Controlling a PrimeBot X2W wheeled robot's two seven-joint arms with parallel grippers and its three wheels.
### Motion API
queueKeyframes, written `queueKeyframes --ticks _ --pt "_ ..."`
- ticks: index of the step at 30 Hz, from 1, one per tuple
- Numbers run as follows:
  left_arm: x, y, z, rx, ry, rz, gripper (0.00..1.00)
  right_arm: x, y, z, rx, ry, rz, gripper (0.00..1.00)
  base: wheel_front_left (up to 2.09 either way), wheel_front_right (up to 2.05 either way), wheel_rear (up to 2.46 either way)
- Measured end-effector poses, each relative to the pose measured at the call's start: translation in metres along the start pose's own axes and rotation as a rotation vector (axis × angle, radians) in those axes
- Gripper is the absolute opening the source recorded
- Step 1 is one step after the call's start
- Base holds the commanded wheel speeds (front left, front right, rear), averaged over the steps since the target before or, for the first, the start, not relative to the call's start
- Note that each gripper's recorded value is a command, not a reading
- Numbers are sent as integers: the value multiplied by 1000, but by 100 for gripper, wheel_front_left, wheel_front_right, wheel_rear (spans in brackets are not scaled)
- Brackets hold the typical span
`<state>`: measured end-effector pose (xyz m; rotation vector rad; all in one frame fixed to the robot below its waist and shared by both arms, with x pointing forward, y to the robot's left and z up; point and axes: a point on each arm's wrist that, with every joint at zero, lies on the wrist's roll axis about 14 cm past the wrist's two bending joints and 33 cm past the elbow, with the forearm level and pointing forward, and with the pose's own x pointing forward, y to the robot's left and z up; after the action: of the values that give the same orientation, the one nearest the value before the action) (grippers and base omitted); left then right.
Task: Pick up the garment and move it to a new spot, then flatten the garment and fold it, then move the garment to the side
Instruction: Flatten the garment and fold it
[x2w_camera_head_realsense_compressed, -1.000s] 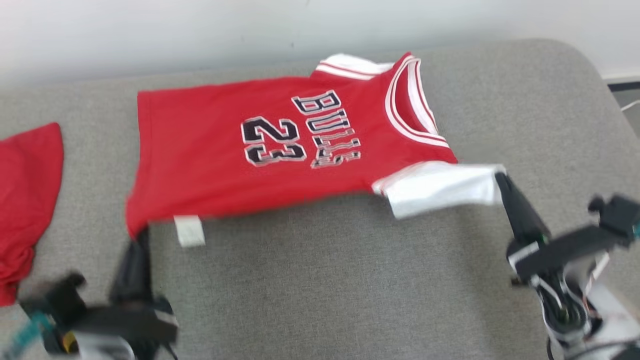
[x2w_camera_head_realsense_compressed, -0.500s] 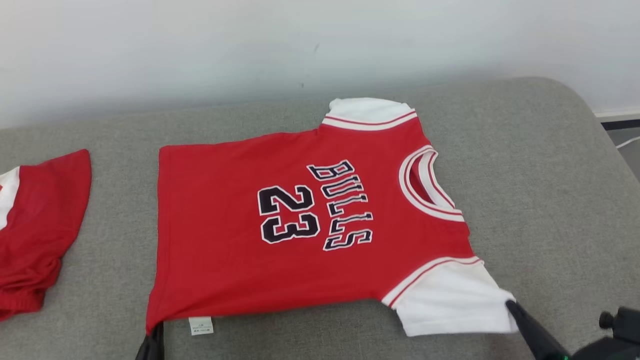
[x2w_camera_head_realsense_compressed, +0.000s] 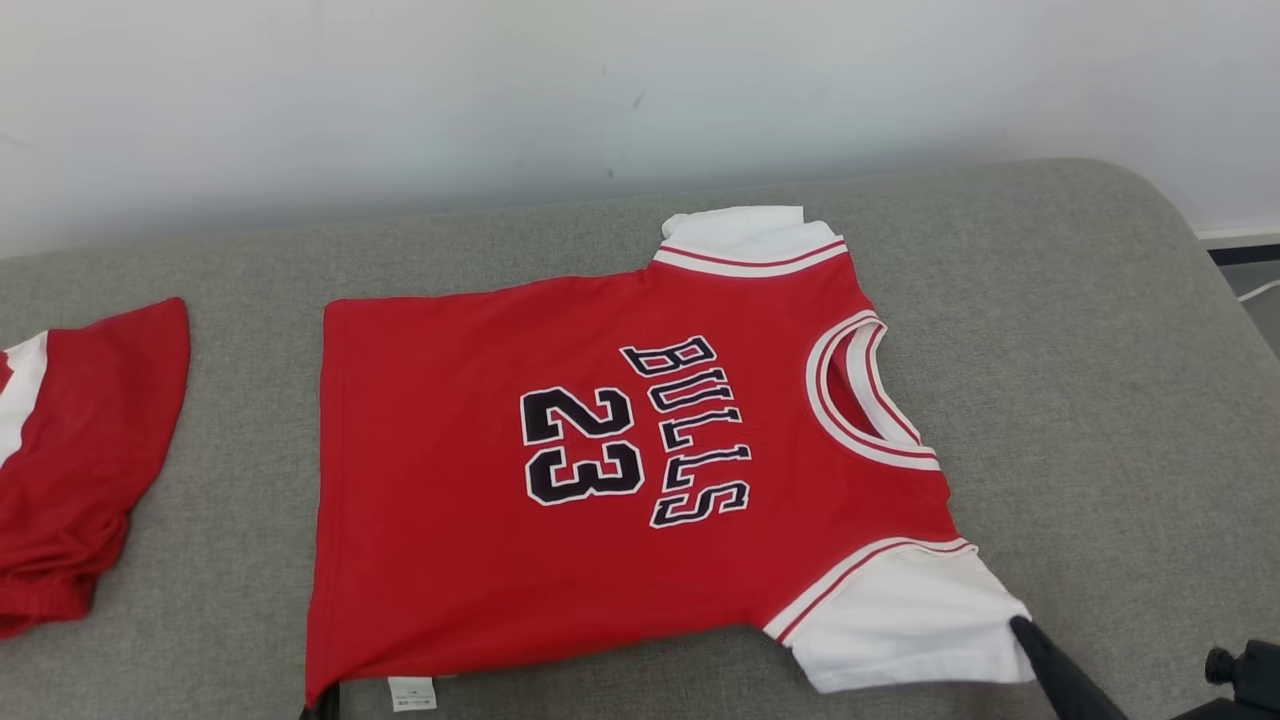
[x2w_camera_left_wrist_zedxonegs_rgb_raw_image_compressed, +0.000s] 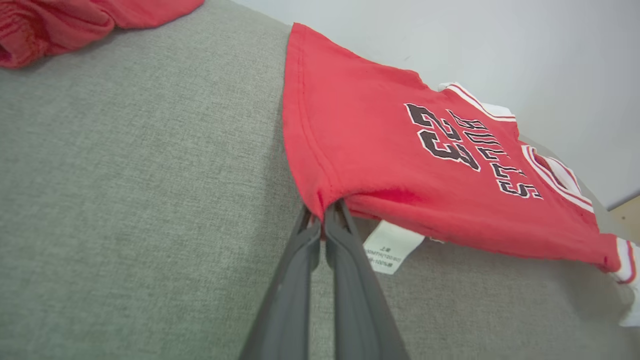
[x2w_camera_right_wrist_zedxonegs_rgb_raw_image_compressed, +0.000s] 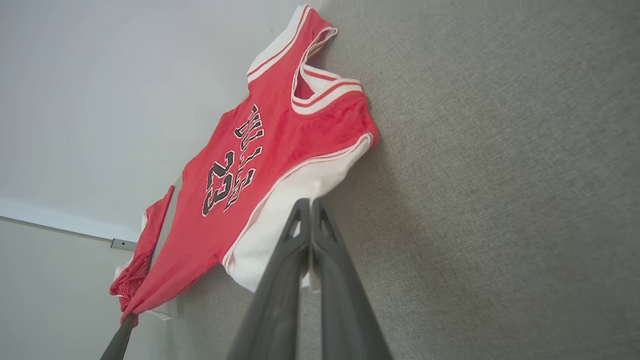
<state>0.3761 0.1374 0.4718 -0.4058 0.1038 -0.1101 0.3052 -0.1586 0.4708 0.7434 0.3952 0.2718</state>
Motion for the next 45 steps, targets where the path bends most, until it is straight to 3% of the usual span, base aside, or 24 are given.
queueKeyframes --ticks 2,15,29,41,42,43,44,45 --pt "3 -1 2 54 0 -18 0 4 5 9 -3 -30 8 0 0 0 0" --pt "45 -19 25 128 -14 -106 0 46 25 58 -14 -132 46 0 0 0 0" --pt "94 -13 17 184 39 -120 0 113 5 88 -55 -127 -21 0 0 0 0" --pt "115 -1 6 214 82 -100 0 154 -15 89 -114 -100 -79 0 0 0 0" --pt "116 -1 7 216 78 -98 50 155 -14 88 -115 -101 -79 20 0 0 0" --pt "117 -1 9 218 69 -97 100 156 -13 88 -122 -105 -76 47 0 0 0" --pt "118 -2 11 215 56 -97 100 157 -12 89 -125 -110 -72 100 0 0 0" --pt "118 -2 12 213 52 -96 100 157 -12 89 -126 -112 -70 100 0 0 0"
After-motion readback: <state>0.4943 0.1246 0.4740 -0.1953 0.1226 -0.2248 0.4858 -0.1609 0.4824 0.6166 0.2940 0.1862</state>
